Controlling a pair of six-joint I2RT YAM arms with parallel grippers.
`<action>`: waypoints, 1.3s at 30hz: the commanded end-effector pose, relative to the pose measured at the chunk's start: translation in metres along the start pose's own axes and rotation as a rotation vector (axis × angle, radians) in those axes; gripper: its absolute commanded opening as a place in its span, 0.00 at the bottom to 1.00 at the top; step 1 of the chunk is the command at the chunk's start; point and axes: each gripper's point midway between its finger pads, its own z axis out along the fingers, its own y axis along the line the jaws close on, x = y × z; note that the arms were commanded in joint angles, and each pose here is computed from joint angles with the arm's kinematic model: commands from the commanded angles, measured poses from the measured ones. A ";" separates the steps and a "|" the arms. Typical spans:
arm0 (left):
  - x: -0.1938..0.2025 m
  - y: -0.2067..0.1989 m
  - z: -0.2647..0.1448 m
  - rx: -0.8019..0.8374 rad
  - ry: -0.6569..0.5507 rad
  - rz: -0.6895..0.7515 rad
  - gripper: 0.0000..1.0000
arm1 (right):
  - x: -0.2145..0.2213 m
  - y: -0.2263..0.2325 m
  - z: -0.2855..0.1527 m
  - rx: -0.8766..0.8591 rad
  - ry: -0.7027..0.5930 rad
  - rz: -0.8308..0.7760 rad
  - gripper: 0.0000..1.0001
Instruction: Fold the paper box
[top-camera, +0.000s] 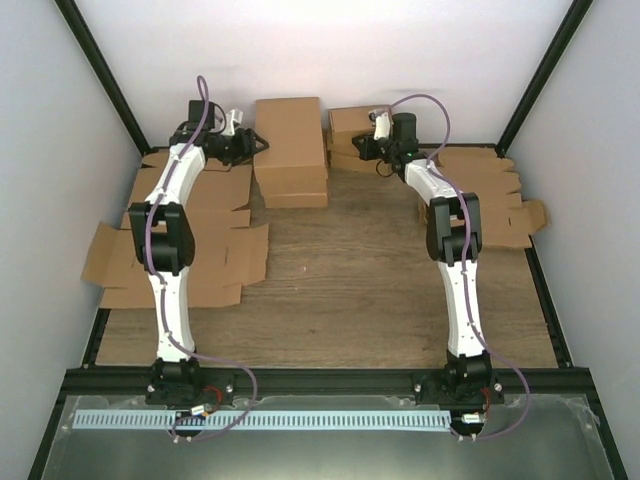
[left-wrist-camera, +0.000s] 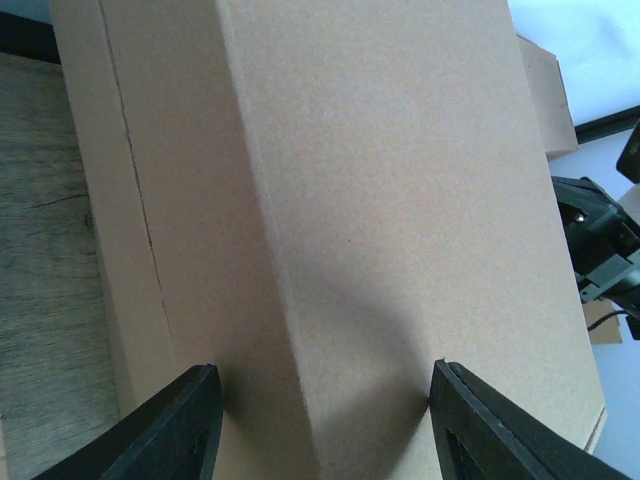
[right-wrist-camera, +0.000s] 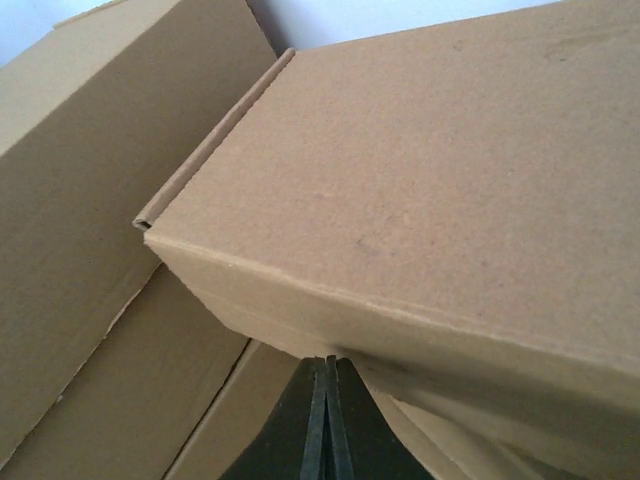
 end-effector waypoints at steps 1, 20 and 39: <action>-0.006 -0.012 0.006 0.056 -0.011 0.023 0.60 | -0.020 0.005 0.011 0.005 -0.063 -0.022 0.01; -0.023 -0.043 -0.037 -0.002 -0.082 0.130 1.00 | -0.069 0.060 -0.027 -0.064 -0.100 -0.097 0.21; 0.091 -0.115 -0.203 -0.055 -0.289 0.196 1.00 | 0.000 0.152 -0.249 0.066 -0.163 -0.043 0.99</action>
